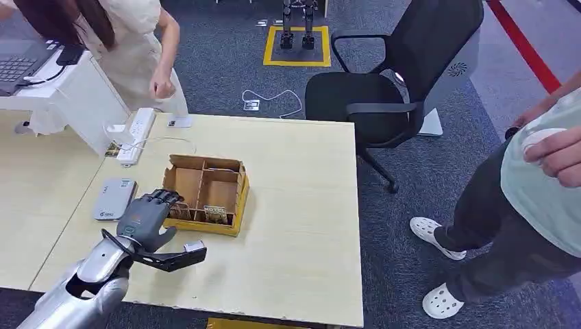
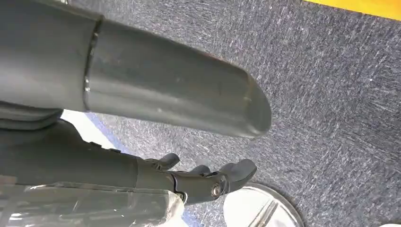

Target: Pass the card to the sensor for recognition and then transmit it.

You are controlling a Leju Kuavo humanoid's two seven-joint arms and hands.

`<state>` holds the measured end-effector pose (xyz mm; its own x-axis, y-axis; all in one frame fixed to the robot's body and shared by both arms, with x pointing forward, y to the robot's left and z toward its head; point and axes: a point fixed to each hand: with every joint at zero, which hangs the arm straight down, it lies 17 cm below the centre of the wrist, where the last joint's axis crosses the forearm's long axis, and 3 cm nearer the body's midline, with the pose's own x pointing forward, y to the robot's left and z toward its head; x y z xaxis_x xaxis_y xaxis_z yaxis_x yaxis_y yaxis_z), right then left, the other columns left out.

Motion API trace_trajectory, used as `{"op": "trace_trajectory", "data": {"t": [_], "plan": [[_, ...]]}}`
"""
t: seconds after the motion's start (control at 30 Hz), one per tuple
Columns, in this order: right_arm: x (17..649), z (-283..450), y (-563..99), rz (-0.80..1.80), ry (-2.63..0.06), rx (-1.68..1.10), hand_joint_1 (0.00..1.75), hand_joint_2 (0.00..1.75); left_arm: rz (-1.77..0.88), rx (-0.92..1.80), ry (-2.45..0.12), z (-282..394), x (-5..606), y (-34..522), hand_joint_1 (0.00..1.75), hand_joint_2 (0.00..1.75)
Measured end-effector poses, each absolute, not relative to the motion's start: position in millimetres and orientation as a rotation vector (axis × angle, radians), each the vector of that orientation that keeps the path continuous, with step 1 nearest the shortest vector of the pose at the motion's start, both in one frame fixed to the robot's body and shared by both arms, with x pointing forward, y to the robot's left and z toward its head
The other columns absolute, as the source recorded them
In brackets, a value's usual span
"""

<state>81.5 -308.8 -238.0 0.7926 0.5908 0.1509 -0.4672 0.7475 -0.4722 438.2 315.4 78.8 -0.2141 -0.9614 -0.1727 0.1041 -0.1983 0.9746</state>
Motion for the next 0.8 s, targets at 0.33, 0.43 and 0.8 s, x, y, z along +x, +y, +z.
{"op": "trace_trajectory", "data": {"t": [0.33,0.43,0.8], "plan": [[83.5,-237.6,-309.3,0.585,-0.306,-0.435,0.00,0.00,-1.553,1.130,-1.178,78.1,437.4,313.7,1.55,1.75],[82.8,-237.7,-308.5,0.591,-0.306,-0.434,0.00,0.00,-1.550,1.123,-1.183,78.1,437.3,313.1,1.75,1.75],[83.7,-238.2,-309.2,0.585,-0.307,-0.437,0.00,0.00,-1.559,1.119,-1.181,79.2,437.7,318.7,1.75,1.75]]}}
